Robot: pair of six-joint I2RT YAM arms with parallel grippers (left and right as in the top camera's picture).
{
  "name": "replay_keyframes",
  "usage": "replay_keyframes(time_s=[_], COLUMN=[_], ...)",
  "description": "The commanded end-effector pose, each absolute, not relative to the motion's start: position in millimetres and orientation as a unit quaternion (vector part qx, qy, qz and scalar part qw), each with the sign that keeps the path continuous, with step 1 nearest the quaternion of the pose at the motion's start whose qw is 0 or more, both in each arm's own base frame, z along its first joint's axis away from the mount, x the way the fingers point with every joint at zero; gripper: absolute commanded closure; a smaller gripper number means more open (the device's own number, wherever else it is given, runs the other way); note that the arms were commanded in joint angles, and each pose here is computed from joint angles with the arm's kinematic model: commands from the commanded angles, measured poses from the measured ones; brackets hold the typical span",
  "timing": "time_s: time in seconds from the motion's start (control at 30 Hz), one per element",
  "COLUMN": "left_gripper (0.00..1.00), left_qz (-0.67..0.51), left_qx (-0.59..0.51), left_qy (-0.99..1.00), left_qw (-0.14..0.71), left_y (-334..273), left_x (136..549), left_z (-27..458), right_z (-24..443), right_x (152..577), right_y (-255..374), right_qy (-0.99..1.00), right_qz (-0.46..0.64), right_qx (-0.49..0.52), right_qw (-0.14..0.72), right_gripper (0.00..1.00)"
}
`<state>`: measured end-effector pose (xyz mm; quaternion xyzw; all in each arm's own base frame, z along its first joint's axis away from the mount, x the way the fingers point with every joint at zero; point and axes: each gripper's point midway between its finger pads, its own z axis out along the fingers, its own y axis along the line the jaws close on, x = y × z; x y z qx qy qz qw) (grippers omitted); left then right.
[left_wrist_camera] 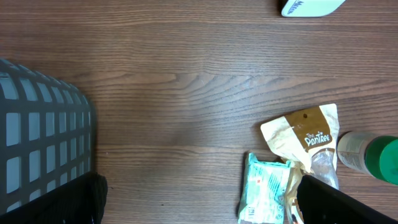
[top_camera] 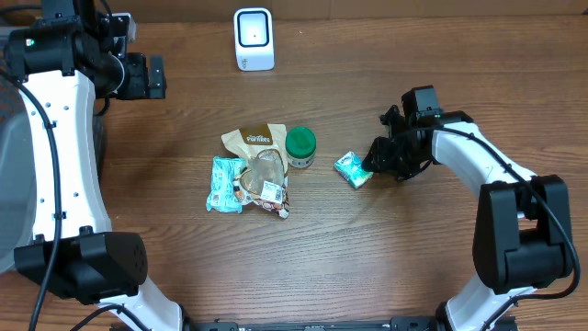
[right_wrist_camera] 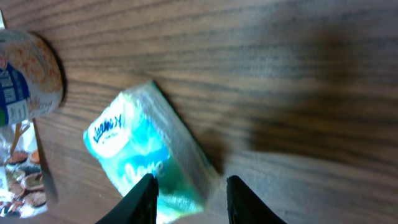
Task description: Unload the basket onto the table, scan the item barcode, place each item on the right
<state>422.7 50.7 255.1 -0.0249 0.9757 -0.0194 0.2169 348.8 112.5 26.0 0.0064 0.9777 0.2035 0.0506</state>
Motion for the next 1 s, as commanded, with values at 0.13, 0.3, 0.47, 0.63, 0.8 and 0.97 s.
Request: replay_keyframes(time_s=[0.13,0.3,0.47,0.63,0.8,0.97], left_gripper=[0.0,0.0,0.0,0.01,0.0,0.0], left_qz=[-0.015,-0.015,-0.015,-0.015,-0.015,-0.015], left_qx=[-0.015,-0.015,-0.015,-0.015,-0.015,-0.015], left_qy=[0.976,0.976,0.976,0.976,0.976,0.976], left_qw=[0.218,0.218,0.218,0.218,0.218,0.218], left_y=[52,52,52,52,52,52], left_x=[425,425,425,425,425,425], left_z=[255,255,255,255,255,255], right_z=[17,14,11,6,5,-8], right_x=[347,341,337,330,326,318], right_y=[116,117,120,122,127,125], right_qy=[0.975,0.974,0.972,0.971,0.968,0.969], right_qz=[0.213,0.219,0.229,0.236,0.25,0.246], right_qx=[-0.003,-0.002,-0.002,0.0,0.001,0.009], right_qw=[0.062,0.052,0.046,0.033,0.023,-0.005], right_gripper=[0.66,0.69,0.71,0.72,0.73,0.76])
